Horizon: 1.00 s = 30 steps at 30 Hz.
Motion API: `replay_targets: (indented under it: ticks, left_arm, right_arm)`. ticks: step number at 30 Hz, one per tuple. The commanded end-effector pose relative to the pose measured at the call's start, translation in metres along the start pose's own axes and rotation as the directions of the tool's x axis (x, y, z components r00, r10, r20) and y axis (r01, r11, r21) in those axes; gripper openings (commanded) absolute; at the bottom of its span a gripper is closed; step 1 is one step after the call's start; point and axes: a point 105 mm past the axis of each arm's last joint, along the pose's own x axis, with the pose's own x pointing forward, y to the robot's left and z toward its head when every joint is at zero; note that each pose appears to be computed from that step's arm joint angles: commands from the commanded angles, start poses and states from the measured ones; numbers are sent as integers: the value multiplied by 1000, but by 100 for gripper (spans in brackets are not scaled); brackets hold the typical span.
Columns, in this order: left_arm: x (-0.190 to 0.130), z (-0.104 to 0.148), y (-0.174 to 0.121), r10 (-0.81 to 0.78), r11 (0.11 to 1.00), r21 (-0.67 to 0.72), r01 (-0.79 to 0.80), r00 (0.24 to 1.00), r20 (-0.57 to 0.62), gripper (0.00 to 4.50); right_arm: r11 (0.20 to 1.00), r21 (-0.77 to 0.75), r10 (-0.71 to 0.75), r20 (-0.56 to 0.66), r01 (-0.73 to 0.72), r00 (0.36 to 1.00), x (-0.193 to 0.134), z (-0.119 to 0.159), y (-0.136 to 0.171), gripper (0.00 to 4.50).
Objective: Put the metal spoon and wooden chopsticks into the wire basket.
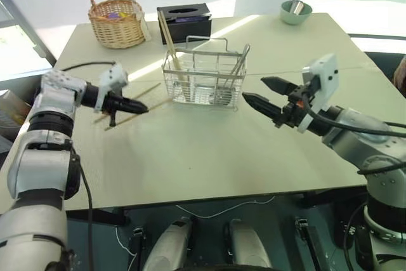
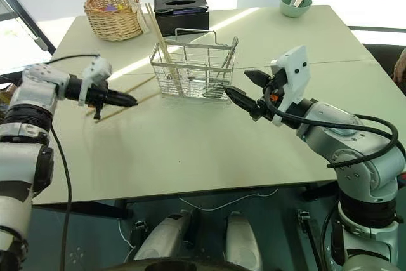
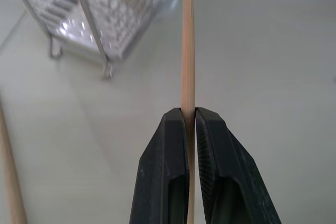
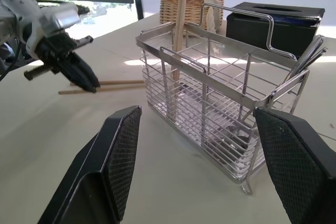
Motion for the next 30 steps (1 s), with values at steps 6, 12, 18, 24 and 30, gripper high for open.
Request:
replay_targets:
  ticks: [6, 12, 18, 24, 30]
  left_arm:
    - [-22, 97, -19, 64, 995, 41, -87, 917, 393, 3]
    - [-27, 139, 41, 449, 858, -109, -502, 631, 632, 3]
    - [-9, 167, 59, 526, 805, -259, -533, 443, 726, 3]
    - [9, 180, 62, 520, 818, -295, -494, 412, 748, 3]
    - [39, 175, 58, 492, 831, -239, -501, 465, 736, 3]
  right_arm:
    - [999, -34, -16, 38, 17, 999, 4, 8, -9, 353]
    - [999, -33, -34, 56, 36, 998, 8, 11, -13, 353]
    - [998, -32, -46, 65, 48, 997, 11, 10, -11, 353]
    - [998, -23, -53, 69, 55, 996, 11, 7, -7, 353]
    - [998, -10, -67, 76, 68, 995, 10, 5, -4, 353]
